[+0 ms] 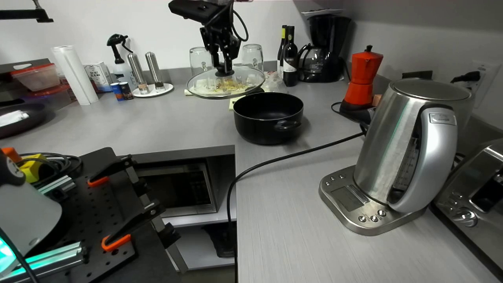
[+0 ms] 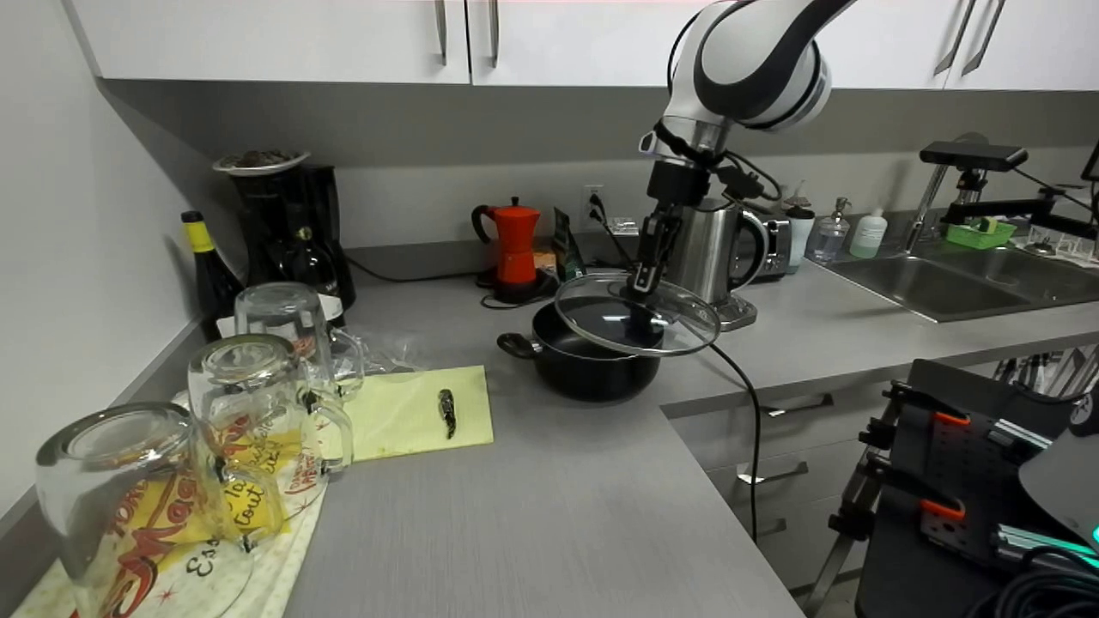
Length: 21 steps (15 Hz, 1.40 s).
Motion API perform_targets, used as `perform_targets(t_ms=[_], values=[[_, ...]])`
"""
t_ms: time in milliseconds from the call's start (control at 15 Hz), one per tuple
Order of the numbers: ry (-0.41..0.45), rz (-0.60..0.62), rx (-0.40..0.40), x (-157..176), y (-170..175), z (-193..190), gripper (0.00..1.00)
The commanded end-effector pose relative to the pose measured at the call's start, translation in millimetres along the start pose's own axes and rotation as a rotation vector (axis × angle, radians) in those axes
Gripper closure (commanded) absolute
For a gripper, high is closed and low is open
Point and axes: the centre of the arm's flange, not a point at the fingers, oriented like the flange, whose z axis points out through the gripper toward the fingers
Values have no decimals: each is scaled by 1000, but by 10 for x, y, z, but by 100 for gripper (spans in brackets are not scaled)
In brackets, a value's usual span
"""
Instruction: Put the glass lid on the black pot.
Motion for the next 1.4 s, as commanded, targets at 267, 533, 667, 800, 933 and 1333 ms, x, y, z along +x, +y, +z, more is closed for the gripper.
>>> perform_targets(t_ms=[267, 533, 667, 800, 933, 1333], values=[[-5, 29, -11, 19, 80, 172, 76], [-9, 45, -14, 118, 242, 256, 76], [-2, 52, -16, 182, 322, 221, 76], [3, 60, -21, 278, 403, 190, 76], [3, 63, -24, 413, 485, 158, 76], [-21, 49, -23, 828, 647, 182, 76]])
